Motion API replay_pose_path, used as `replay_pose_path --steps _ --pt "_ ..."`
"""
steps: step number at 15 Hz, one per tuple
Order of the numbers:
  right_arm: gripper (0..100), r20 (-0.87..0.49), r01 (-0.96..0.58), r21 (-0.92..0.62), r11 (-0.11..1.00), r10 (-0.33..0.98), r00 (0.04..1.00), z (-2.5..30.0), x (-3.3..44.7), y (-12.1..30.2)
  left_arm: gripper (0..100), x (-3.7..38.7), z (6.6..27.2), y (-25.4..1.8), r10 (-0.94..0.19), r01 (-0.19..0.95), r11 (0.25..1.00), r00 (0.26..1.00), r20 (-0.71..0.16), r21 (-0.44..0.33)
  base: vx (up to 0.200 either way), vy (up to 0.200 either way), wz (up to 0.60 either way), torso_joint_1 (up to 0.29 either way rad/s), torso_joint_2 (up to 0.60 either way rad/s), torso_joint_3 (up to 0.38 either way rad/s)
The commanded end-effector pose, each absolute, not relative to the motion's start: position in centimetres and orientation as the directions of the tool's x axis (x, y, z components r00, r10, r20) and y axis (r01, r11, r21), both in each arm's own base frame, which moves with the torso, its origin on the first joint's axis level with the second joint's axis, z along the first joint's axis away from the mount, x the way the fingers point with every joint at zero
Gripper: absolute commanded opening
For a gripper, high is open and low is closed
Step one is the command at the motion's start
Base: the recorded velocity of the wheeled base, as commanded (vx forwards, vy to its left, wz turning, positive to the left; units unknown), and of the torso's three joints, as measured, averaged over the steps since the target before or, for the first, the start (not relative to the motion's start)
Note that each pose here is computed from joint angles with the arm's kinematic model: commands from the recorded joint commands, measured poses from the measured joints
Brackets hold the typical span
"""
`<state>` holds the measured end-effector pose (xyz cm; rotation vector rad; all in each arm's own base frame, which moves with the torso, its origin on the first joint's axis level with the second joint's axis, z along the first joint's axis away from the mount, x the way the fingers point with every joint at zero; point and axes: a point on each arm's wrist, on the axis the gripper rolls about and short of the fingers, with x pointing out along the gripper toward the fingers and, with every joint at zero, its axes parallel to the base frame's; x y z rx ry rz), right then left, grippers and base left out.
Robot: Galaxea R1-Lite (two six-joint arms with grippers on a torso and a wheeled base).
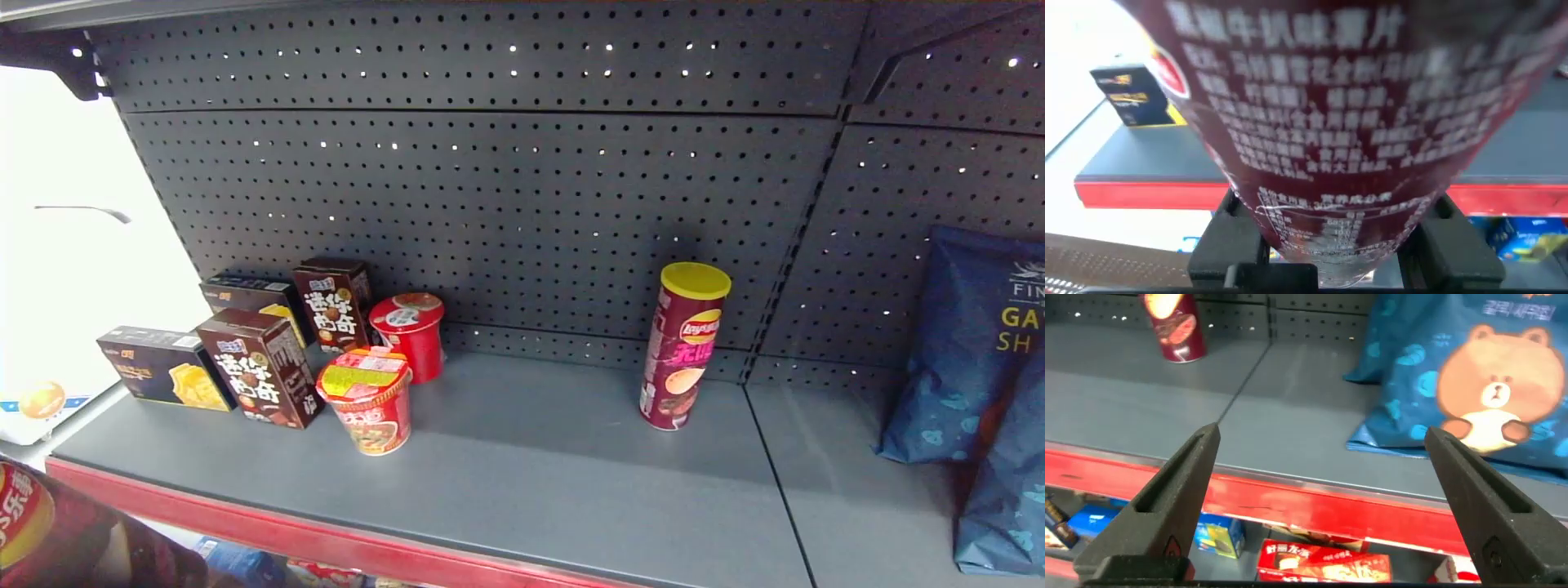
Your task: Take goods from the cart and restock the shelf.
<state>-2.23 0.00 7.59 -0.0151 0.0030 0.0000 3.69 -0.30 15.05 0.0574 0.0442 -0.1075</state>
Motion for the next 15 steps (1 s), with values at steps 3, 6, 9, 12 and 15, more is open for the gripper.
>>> replay_pose_path --steps 3,6,9,12,15 --pt "100 -0.005 -0.006 -0.020 1.000 0.006 1.000 7.6 -2.2 0.0 0 3.3 15.9 -0.3 -0.100 0.099 0.993 0.995 0.008 0.059 0.000 0.000 0.00 0.000 0.00 0.000" --pt "100 -0.005 0.000 -0.012 1.000 0.000 1.000 7.6 -2.2 0.0 0 3.2 16.7 -0.2 -0.080 0.080 0.995 0.997 -0.005 0.064 0.000 0.000 0.00 0.000 0.00 0.000" --pt "100 -0.005 0.001 -0.008 1.000 -0.002 1.000 7.6 -2.2 0.0 0 2.6 17.0 -0.2 -0.069 0.070 0.996 0.998 -0.014 0.064 0.000 0.000 0.00 0.000 0.00 0.000" --pt "100 -0.005 -0.003 -0.011 1.000 0.003 1.000 7.6 -2.2 0.0 0 0.4 15.4 -0.1 -0.069 0.072 0.995 0.996 -0.051 0.062 0.000 0.000 -0.60 -0.002 0.00 0.004" --pt "100 -0.005 -0.003 -0.011 1.000 0.003 1.000 7.6 -2.2 0.0 0 -0.2 15.3 -0.1 -0.069 0.072 0.996 0.997 -0.046 0.062 0.000 0.000 0.00 0.000 0.00 0.000"
